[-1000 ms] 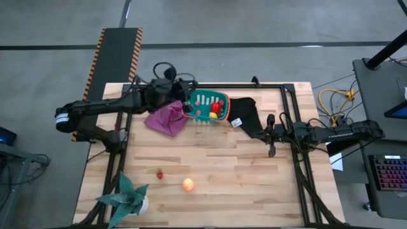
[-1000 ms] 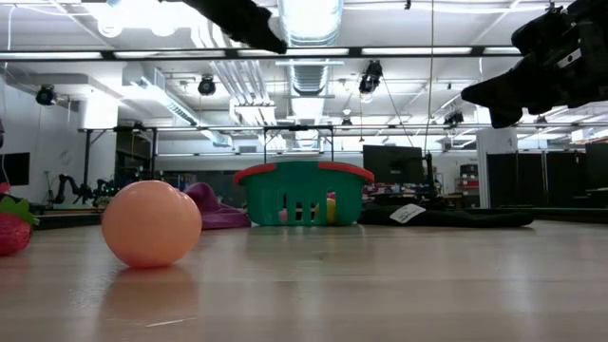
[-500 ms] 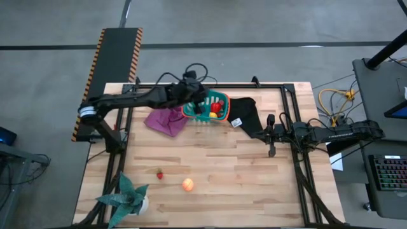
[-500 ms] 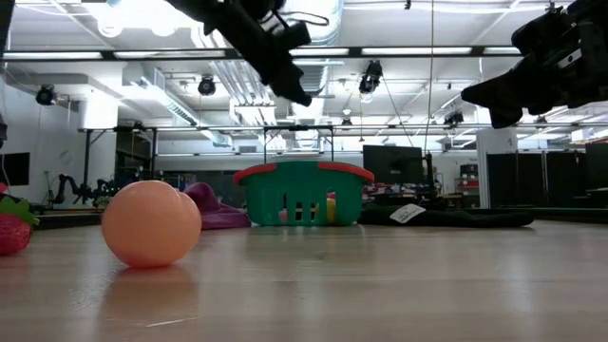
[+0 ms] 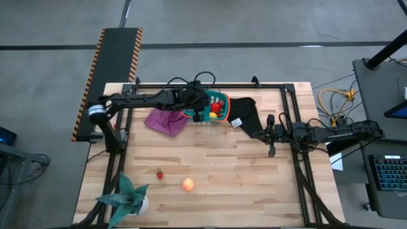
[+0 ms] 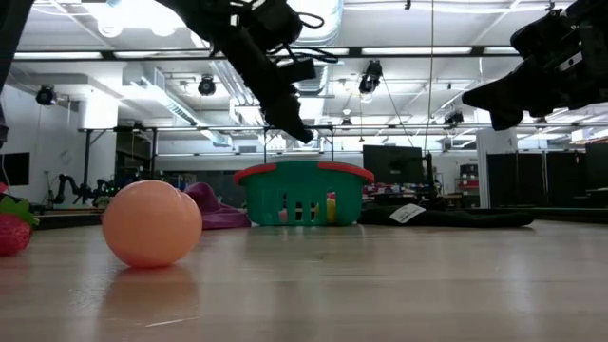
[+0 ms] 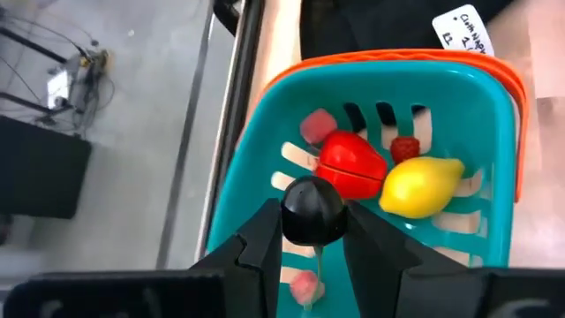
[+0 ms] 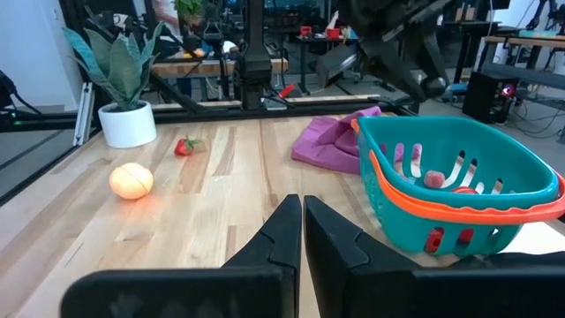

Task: Pick and placing Produce into tupperware
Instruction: Put the black cherry into the blue bin

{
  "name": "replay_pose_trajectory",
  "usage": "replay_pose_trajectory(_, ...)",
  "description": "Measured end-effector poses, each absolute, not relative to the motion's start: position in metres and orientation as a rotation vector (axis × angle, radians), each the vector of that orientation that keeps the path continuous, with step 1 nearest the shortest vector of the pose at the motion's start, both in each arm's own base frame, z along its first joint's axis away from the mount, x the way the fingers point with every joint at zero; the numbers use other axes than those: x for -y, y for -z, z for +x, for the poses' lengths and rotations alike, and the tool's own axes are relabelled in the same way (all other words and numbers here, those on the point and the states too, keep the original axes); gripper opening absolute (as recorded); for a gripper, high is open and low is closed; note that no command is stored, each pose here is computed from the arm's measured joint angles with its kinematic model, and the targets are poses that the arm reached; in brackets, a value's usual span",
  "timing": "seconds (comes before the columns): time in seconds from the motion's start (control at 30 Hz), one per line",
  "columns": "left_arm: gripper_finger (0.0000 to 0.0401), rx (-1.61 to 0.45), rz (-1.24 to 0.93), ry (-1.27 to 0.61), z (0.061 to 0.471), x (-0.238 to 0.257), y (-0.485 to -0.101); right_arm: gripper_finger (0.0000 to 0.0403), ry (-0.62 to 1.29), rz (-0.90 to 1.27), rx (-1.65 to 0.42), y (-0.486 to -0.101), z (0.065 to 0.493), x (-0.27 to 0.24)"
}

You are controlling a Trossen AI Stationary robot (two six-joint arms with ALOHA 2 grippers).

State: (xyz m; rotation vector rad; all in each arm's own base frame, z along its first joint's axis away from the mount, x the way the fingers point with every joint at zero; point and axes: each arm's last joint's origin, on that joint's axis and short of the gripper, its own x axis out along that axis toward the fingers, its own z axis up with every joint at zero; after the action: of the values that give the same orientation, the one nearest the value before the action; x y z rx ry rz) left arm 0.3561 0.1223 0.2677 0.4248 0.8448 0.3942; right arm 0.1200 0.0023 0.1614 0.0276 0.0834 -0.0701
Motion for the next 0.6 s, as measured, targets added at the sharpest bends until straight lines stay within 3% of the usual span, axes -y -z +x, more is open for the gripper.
replay_pose_trajectory(0.6,0.008,-0.971,0.357,-0.36,0.358,-0.143,-0.232,0.0009,0.071,0.037,-0.089,-0.161,0.12,-0.002)
